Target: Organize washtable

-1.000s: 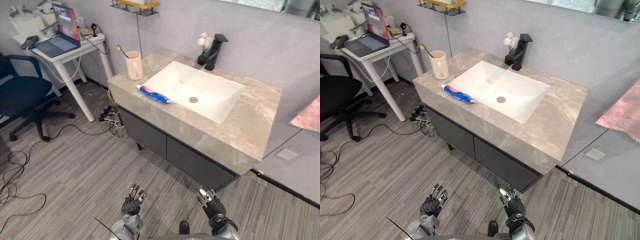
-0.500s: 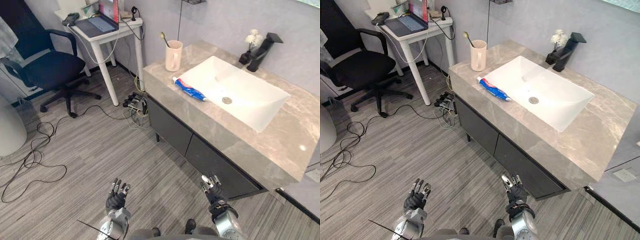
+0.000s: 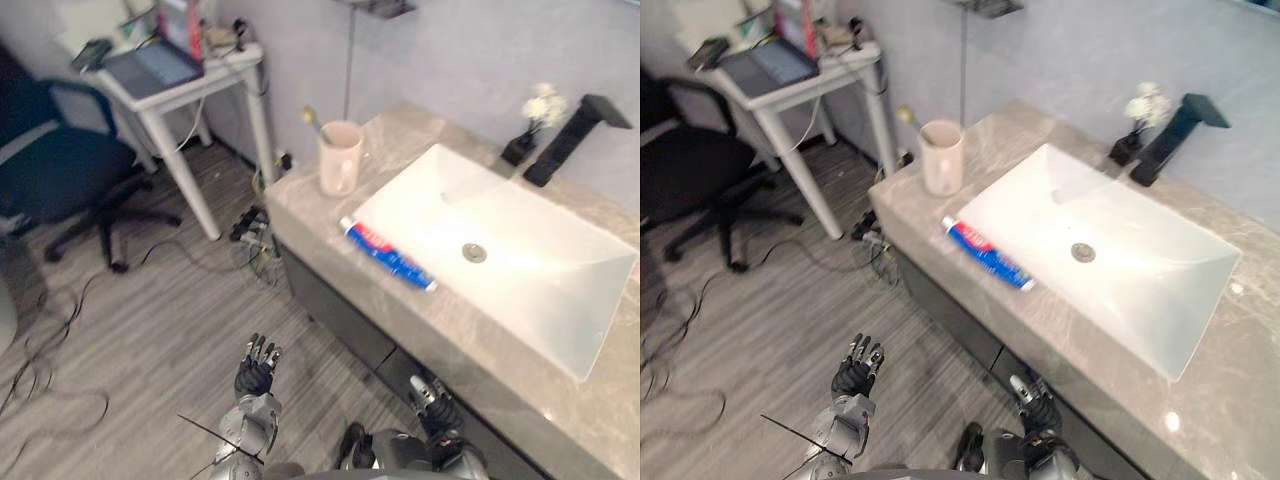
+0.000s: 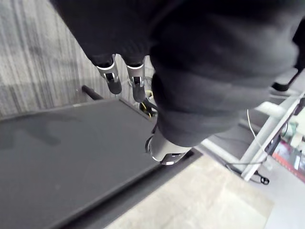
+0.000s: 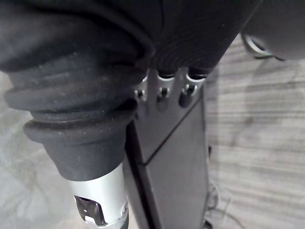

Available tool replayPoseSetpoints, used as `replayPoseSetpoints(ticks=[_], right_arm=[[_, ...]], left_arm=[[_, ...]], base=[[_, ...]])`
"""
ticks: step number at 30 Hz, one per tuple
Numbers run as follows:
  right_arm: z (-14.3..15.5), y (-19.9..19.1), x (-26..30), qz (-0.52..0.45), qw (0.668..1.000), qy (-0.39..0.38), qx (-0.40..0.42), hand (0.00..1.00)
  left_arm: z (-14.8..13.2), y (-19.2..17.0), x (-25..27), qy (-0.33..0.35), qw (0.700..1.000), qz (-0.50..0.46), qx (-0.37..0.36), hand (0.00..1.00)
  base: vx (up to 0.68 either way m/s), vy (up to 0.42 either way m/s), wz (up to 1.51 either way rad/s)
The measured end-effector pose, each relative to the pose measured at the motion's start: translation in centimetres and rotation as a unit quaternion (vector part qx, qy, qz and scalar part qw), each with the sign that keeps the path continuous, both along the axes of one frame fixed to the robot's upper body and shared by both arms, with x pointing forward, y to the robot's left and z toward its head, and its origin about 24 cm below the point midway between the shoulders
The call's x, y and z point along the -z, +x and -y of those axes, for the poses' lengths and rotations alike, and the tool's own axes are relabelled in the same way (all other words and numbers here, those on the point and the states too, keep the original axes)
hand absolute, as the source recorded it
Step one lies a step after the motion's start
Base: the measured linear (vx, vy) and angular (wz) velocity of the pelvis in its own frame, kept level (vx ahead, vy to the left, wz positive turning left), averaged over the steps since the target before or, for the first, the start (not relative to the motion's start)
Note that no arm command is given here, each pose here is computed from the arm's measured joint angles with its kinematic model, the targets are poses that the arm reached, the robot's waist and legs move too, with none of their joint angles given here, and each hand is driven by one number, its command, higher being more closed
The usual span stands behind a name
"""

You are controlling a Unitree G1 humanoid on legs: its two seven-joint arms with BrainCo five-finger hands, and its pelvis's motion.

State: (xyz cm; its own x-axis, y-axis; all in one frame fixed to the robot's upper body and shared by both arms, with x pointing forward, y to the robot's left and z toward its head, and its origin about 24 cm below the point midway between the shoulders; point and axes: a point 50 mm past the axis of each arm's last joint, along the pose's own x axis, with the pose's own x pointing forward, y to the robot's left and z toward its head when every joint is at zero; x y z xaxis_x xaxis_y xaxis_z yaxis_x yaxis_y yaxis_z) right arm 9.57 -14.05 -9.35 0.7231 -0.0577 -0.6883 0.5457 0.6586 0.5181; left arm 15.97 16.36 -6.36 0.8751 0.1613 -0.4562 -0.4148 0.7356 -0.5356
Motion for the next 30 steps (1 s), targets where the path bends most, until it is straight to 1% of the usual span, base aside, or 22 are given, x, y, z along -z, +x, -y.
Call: replayPoseSetpoints(ticks=[3, 6, 7, 10, 11, 12, 14, 16, 19, 22, 26, 28, 29, 30], right_arm=[[0.2, -0.3, -0.1, -0.004, 1.000, -0.005, 0.002, 0.00], [1.7, -0.9, -0.4, -0.003, 0.999, -0.034, 0.012, 0.00], [2.7, -0.9, -0.2, -0.008, 0.999, -0.047, 0.024, 0.00], [2.3, 0.0, 0.1, 0.007, 0.998, -0.032, 0.052, 0.00], [2.8, 0.4, 0.0, 0.014, 0.997, -0.037, 0.065, 0.00], [3.2, 0.3, 0.0, 0.017, 0.996, -0.042, 0.072, 0.00], [4.7, 1.4, -0.4, 0.044, 0.993, -0.060, 0.096, 0.00], [5.4, 2.3, -0.6, 0.058, 0.990, -0.071, 0.108, 0.00], [5.2, 3.2, -0.7, 0.068, 0.990, -0.072, 0.099, 0.00], [5.1, 3.2, -0.7, 0.066, 0.991, -0.074, 0.089, 0.00], [4.5, 3.5, -0.3, 0.065, 0.993, -0.067, 0.075, 0.00], [4.2, 3.7, 0.3, 0.052, 0.994, -0.063, 0.068, 0.00], [4.1, 4.2, 0.3, 0.055, 0.995, -0.060, 0.061, 0.00], [3.9, 4.7, 0.3, 0.057, 0.995, -0.061, 0.053, 0.00]], left_arm=[[-0.7, 0.0, -0.2, 0.006, 1.000, 0.006, -0.013, 0.00], [-0.7, -0.3, -0.1, 0.004, 1.000, 0.003, -0.019, 0.00], [-0.8, -0.5, 0.0, 0.004, 1.000, -0.001, -0.026, 0.00], [-2.7, -1.3, 0.2, 0.041, 0.998, -0.020, -0.038, 0.00], [-2.9, -1.4, 0.2, 0.047, 0.998, -0.023, -0.039, 0.00], [-3.0, -1.5, 0.2, 0.049, 0.998, -0.023, -0.038, 0.00], [-2.7, -1.3, 0.1, 0.050, 0.998, -0.019, -0.030, 0.00], [-2.6, -1.2, 0.0, 0.052, 0.998, -0.013, -0.024, 0.00], [-3.0, -1.2, -0.1, 0.061, 0.998, -0.011, -0.023, 0.00], [-3.2, -0.7, -0.4, 0.067, 0.997, -0.001, -0.025, 0.00], [-2.4, -0.3, -0.6, 0.049, 0.998, 0.013, -0.024, 0.00], [-2.2, -0.6, -0.3, 0.036, 0.999, 0.008, -0.038, 0.00], [-2.2, -0.6, -0.3, 0.033, 0.998, 0.008, -0.044, 0.00], [-2.8, -0.5, -0.4, 0.040, 0.998, 0.009, -0.048, 0.00]], base=[[0.23, 0.245, -1.37], [0.18, 0.400, -1.29], [0.13, 0.444, -0.80], [0.06, 0.407, -0.66], [-0.01, 0.354, -0.67], [-0.04, 0.303, -0.44], [-0.11, 0.295, -0.33], [-0.21, 0.263, -0.86], [-0.29, 0.216, -1.24], [-0.22, 0.098, -0.75], [-0.14, -0.030, -0.26], [-0.07, -0.102, -0.52], [0.02, -0.156, -0.45], [0.02, -0.171, -0.39]])
